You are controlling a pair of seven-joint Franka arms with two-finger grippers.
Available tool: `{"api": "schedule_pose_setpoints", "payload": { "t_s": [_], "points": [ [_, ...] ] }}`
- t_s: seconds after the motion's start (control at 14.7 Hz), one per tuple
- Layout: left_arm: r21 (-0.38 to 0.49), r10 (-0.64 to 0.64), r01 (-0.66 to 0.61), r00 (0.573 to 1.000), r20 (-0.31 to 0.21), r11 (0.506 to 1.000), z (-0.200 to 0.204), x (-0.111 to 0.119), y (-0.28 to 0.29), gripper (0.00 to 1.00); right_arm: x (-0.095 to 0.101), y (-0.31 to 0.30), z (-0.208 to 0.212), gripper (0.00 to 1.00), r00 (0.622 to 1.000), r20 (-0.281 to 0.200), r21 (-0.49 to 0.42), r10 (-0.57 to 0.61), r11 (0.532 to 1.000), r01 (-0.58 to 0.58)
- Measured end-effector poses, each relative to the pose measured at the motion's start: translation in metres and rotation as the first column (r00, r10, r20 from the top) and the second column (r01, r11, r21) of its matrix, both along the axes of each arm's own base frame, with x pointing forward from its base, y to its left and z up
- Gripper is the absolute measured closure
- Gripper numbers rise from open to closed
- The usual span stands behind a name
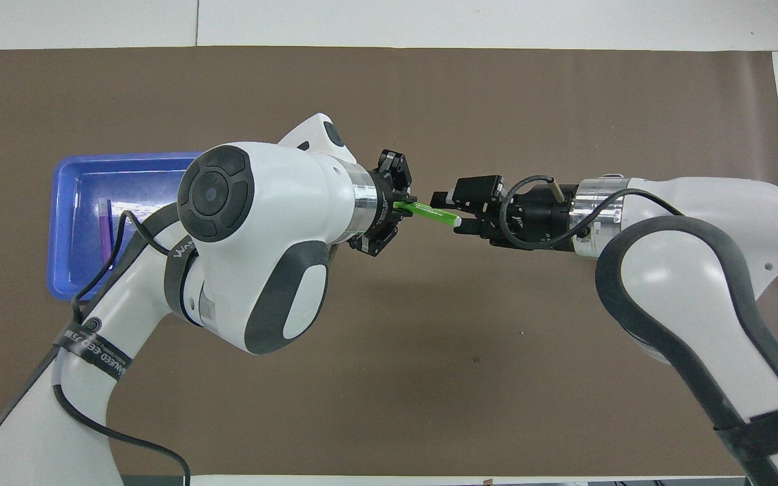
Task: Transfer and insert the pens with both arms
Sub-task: 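Grasp the green pen with the right gripper and open the left gripper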
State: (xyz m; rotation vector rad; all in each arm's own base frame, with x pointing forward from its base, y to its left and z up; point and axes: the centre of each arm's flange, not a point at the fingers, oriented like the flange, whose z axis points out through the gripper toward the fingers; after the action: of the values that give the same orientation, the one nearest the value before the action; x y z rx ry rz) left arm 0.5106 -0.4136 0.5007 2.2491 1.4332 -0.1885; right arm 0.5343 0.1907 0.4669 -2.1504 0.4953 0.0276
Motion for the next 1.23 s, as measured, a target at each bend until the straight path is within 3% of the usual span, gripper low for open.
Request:
{"api": "schedule_pose_setpoints", "payload": {
  "t_s": [0.27,0.41,0.48,0.75,1.02,1.09,1.23],
  "points": [
    [-0.001,-0.001,0.001,1.0,0.001,1.0,0.0001,-0.0007,-0.0012,0.83,-0.0021,0.0055,0.0,0.3,1.0,-0.001,0.0,0.011,1.0,-0.011],
    [-0.001,0.0,0.0,1.0,0.001,1.0,-0.0001,-0.0004,-0.0009,0.83,-0.0023,0.0061,0.0,0.44,1.0,-0.001,0.0,0.012,1.0,-0.012],
    [-0.001,0.001,-0.001,1.0,0.001,1.0,-0.0004,-0.0002,-0.0009,0.83,-0.0023,0.0061,0.0,0.44,1.0,-0.001,0.0,0.012,1.0,-0.012],
    [-0.002,0.008,-0.008,1.0,-0.003,1.0,-0.003,0.0016,0.0004,0.83,-0.0036,0.003,-0.0041,0.78,1.0,-0.022,0.015,0.012,1.0,-0.012],
    [-0.003,0.004,-0.004,1.0,-0.004,1.0,-0.0031,0.0002,-0.0015,0.83,-0.0034,-0.0004,-0.0049,0.78,0.999,-0.032,0.021,0.018,1.0,-0.017],
    [0.003,-0.011,0.011,1.0,0.005,1.0,-0.0039,0.0009,-0.0008,0.78,-0.0033,-0.0005,-0.0042,0.81,0.999,-0.031,0.022,0.017,1.0,-0.017],
    [0.043,-0.076,0.073,0.996,0.05,0.996,-0.0068,0.0059,0.005,0.53,-0.0032,-0.0018,-0.0032,0.82,0.999,-0.031,0.023,0.017,1.0,-0.016]
  ]
}}
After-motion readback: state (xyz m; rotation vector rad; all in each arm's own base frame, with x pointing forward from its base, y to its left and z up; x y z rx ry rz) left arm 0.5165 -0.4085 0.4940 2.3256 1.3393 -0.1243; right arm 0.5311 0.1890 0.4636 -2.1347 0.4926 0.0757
